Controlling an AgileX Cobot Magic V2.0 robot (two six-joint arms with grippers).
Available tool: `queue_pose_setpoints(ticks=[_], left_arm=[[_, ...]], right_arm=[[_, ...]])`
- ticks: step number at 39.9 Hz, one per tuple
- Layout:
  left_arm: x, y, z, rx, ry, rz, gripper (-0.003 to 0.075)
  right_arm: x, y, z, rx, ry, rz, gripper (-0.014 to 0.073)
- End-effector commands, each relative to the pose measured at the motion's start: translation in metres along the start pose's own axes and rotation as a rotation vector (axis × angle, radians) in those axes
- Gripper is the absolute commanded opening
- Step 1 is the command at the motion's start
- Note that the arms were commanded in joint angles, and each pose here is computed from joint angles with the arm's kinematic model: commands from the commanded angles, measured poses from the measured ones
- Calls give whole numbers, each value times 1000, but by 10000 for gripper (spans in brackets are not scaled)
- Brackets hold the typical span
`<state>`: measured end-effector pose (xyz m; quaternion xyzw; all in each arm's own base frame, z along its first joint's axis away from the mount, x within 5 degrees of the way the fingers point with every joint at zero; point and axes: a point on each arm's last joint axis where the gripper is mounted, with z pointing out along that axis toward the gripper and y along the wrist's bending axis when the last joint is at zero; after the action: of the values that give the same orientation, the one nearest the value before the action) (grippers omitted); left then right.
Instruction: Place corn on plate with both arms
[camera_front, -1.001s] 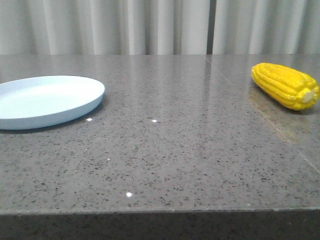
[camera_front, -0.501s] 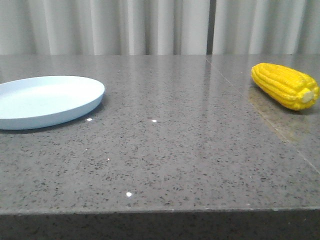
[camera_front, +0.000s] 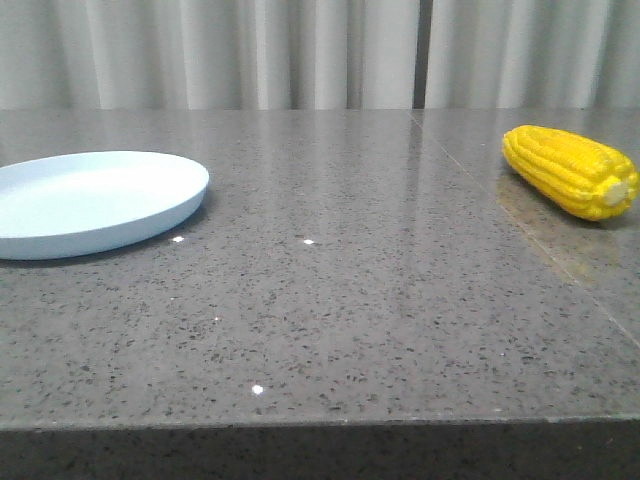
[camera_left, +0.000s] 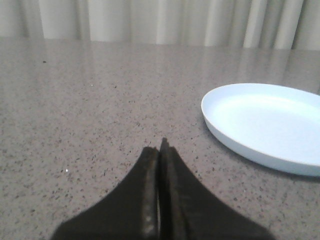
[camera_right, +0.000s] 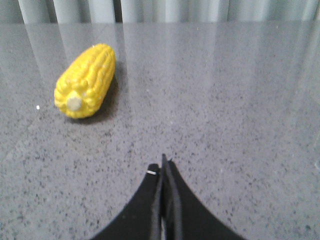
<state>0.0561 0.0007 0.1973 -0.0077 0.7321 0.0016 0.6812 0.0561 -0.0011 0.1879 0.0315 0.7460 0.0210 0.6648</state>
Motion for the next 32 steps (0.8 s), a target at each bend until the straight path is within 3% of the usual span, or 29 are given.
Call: queue_pose_setpoints(ticks=[1, 5, 12, 16, 22, 32], left_arm=[[-18, 0, -3, -4, -218, 8, -20], [-36, 0, -9, -3, -366, 9, -20], [-79, -1, -23, -7, -439, 46, -20], [-106, -1, -27, -24, -391, 110, -20], [-134, 1, -9, -34, -195, 113, -20], [-144, 1, 16, -28, -122, 114, -20]], right_arm=[[-21, 2, -5, -13, -150, -14, -61], [-46, 4, -13, -18, -222, -14, -61], [-99, 6, -35, -8, -257, -10, -61], [-128, 8, -39, 5, -195, -7, -61], [-162, 10, -22, 17, -98, -7, -61], [-167, 11, 7, 23, 6, -7, -37]])
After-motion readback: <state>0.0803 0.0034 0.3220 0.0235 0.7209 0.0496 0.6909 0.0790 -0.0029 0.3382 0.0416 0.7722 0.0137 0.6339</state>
